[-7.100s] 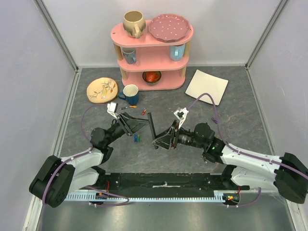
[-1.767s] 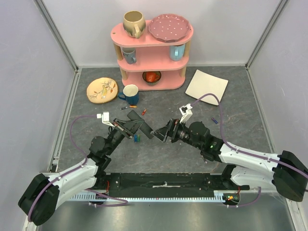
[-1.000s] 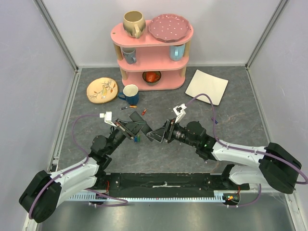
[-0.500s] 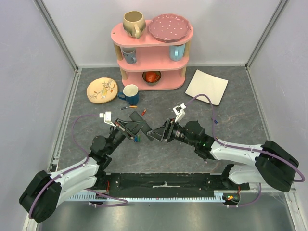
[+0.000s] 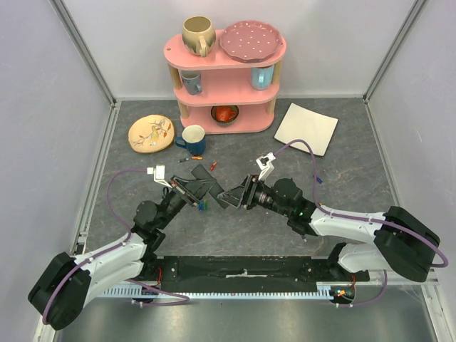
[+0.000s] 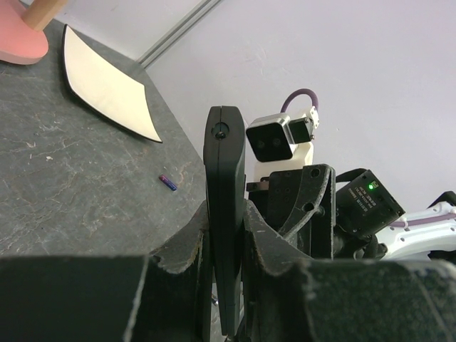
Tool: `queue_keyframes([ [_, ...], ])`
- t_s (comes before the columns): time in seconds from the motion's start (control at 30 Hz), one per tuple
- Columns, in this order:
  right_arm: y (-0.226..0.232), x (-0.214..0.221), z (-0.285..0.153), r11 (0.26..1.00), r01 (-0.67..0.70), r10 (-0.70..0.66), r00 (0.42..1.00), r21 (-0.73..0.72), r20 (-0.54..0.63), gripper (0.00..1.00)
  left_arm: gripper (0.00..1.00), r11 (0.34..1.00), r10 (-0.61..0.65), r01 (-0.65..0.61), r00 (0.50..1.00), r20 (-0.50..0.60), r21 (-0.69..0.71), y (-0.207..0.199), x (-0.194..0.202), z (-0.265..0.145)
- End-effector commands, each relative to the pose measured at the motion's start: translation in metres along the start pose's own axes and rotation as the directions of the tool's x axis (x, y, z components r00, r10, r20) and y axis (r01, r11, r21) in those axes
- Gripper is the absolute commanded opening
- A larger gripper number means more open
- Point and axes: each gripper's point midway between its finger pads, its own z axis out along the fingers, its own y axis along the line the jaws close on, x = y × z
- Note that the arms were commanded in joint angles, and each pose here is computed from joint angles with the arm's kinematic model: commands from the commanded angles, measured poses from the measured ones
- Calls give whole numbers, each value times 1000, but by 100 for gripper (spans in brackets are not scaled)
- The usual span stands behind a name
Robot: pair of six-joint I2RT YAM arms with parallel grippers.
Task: Load the batteries into the remote control
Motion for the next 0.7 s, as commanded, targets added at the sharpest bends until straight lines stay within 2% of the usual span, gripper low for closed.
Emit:
queue_keyframes([
  [0.0,9,-9,3,999,-9,10,999,-39,31,66,2,996,-10,6,999,37,91,-27,-15,5],
  [0.67,3,-4,2,999,-17,18,1000,-32,20,54,2,995,-13,9,999,43,95,-28,-16,6],
])
